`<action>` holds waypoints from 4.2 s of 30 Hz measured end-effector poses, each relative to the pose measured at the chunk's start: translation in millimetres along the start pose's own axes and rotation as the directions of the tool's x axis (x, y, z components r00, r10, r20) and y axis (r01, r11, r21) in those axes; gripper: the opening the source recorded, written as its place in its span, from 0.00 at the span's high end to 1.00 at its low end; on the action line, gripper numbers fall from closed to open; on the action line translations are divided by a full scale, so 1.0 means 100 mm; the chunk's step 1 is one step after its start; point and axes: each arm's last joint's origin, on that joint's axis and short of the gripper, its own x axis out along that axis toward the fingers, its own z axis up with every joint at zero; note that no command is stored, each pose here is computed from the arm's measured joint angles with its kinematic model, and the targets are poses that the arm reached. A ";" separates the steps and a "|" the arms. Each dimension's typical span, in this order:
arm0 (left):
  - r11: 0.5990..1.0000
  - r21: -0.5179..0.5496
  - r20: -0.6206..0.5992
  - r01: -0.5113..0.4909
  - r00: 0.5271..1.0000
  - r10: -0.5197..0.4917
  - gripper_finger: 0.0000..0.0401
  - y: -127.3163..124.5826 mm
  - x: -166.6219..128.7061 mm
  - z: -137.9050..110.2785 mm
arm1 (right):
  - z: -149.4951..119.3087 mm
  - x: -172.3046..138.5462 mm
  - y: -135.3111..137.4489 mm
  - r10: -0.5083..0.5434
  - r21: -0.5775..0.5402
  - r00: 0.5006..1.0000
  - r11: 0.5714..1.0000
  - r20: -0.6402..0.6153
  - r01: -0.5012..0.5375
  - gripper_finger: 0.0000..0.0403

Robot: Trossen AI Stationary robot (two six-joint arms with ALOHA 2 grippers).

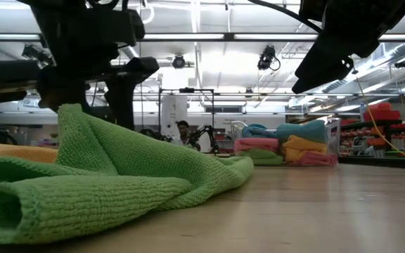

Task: Fold microfiber towels
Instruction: Fold the green towel

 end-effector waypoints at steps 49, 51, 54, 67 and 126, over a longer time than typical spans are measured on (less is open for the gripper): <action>0.988 -0.099 -0.210 -0.120 0.973 0.098 0.64 0.28 -0.35 0.27 | -0.23 1.19 0.68 0.118 -0.193 0.986 0.977 0.114 -0.094 0.32; 0.989 -0.101 -0.187 -0.110 0.978 0.090 0.62 0.25 -0.40 0.32 | -0.24 1.27 0.69 0.122 -0.211 0.988 0.972 0.097 -0.099 0.32; 0.993 -0.099 -0.155 -0.059 0.987 0.043 0.61 0.19 -0.43 0.37 | -0.32 1.33 0.61 0.050 -0.269 0.999 0.962 -0.002 -0.049 0.32; 0.991 -0.133 0.023 0.022 1.000 -0.019 0.68 0.13 -0.46 0.55 | 0.10 0.94 -0.24 -0.455 -0.507 0.884 0.790 -0.108 0.344 0.32; 0.846 -0.473 -0.347 -0.246 0.935 0.078 0.95 0.71 0.27 -0.05 | -0.20 0.41 0.86 -0.066 -0.139 0.983 0.986 0.169 0.090 0.32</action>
